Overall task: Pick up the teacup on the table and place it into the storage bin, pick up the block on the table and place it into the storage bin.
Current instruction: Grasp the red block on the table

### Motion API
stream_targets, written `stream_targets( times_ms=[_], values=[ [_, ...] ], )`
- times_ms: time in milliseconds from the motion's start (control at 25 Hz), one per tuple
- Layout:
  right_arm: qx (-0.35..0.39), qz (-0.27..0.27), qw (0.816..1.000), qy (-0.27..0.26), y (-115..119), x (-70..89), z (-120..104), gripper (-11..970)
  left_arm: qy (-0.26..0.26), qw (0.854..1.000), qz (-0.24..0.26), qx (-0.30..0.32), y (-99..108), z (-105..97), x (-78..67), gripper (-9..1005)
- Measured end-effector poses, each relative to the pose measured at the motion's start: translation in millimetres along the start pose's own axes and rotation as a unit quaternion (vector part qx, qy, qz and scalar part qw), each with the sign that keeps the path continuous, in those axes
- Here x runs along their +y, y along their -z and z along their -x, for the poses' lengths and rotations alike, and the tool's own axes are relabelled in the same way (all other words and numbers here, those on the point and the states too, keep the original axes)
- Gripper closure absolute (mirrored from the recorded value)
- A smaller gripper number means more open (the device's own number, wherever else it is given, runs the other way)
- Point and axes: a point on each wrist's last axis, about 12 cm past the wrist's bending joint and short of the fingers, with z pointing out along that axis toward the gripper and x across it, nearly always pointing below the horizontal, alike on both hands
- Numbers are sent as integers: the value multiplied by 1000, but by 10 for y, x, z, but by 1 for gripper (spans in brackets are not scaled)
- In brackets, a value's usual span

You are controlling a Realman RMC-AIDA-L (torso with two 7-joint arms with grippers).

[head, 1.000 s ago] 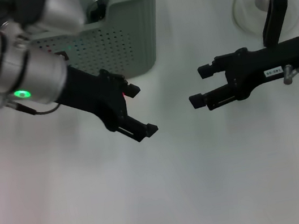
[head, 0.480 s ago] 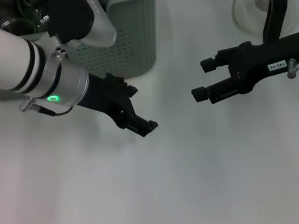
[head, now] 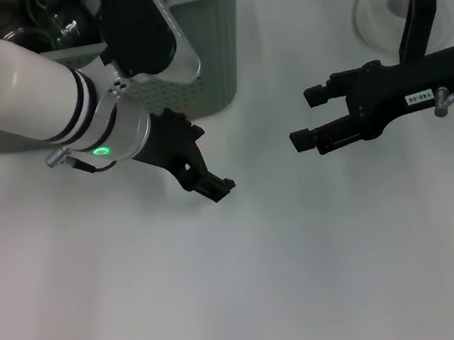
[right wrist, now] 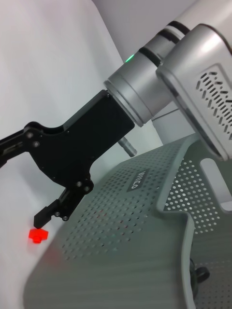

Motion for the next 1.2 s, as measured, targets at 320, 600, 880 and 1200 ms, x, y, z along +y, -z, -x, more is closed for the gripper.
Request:
stream_targets(
  times_ms=[320,600,880,1200],
  values=[
    [-1,-1,1000,0,-6,2,-11,19,5,999,35,21,-70,-22,37,36],
    [-1,-1,1000,3,-28,5,10,19,16,998,47,24,-78,-25,59,36],
    [-2,-1,1000,7,-31,5,28,19,30,998,48,25,-81,0,69,36],
    [-3,-2,1000,7,-28,5,25,19,32,998,45,30,-104,3,69,36]
  ],
)
